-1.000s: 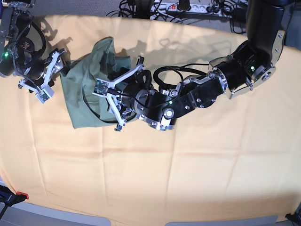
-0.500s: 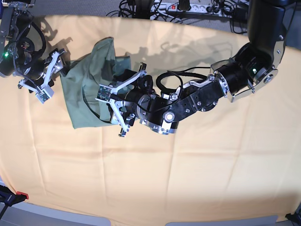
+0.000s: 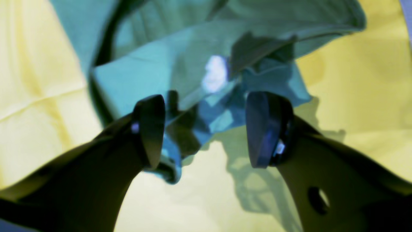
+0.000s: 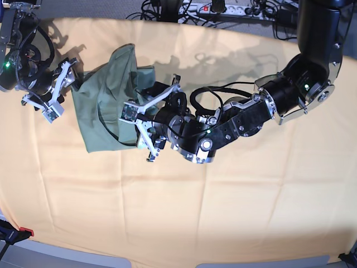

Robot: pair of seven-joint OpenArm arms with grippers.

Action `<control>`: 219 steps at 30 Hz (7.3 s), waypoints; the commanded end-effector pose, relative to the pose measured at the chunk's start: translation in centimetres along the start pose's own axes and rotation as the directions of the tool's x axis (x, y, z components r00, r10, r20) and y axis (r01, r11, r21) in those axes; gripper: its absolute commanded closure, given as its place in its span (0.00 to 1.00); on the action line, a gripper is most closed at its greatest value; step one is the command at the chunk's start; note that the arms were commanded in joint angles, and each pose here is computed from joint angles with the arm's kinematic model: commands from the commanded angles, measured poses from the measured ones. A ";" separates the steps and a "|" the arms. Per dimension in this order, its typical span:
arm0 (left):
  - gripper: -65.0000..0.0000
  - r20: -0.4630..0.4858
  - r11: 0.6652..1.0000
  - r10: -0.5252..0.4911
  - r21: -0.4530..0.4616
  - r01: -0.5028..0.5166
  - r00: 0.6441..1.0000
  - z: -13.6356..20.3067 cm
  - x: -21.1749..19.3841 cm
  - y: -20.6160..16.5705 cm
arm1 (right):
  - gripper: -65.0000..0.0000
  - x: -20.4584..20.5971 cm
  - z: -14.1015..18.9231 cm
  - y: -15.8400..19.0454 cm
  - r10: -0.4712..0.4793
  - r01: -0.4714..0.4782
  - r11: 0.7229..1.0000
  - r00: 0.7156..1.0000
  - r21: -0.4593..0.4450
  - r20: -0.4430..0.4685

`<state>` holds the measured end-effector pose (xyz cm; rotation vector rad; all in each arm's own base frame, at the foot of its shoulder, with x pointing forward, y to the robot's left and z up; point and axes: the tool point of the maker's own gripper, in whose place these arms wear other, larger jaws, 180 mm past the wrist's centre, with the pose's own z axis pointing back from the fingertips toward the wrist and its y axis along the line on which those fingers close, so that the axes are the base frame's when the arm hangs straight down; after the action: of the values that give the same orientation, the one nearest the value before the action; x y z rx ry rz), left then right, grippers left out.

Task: Fold the T-shirt properly
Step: 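Reach the left gripper over and pinch the bundle's loose edge, then tuck the pinched edge under the bundle with the left gripper, then open the left gripper and press the right gripper onto the bundle's end, then pinch the bundle's top layer with the left gripper and pull it over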

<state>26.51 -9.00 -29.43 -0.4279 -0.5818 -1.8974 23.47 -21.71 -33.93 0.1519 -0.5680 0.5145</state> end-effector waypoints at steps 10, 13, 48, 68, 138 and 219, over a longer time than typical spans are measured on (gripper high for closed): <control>0.37 0.042 0.999 0.045 0.004 -0.045 0.998 -0.2 0.2 1.6 | 0.36 1.0 0.6 -0.6 0.019 -0.018 1.000 0.999 -0.017 0.031; 0.38 0.060 0.999 0.048 -0.001 -0.049 0.997 -0.5 0.8 1.7 | 0.36 1.1 0.6 -0.6 0.019 -0.019 1.000 0.999 -0.018 0.034; 1.00 -0.079 0.998 0.063 0.031 -0.060 0.995 3.3 -5.1 -0.1 | 0.36 1.2 0.6 -1.3 0.031 -0.029 0.998 0.999 -0.061 0.041; 0.39 -0.156 0.993 0.044 0.113 -0.026 0.987 4.2 -7.8 1.0 | 0.36 2.2 0.7 1.7 0.050 -0.061 0.993 0.994 0.103 0.102; 1.00 -0.194 0.843 0.225 0.530 -0.091 0.955 7.1 -10.3 7.7 | 1.00 2.9 -0.5 8.8 0.029 -0.078 0.957 0.984 0.281 0.174; 1.00 -0.026 0.953 0.192 0.244 -0.180 0.981 -7.0 -2.1 -0.4 | 1.00 8.9 -6.2 -2.1 0.067 -0.084 0.980 0.993 0.178 0.102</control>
<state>25.20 -11.82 -36.89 -0.3315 -0.6853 -1.6309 33.07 -17.75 -35.50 0.3413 -0.5844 0.6260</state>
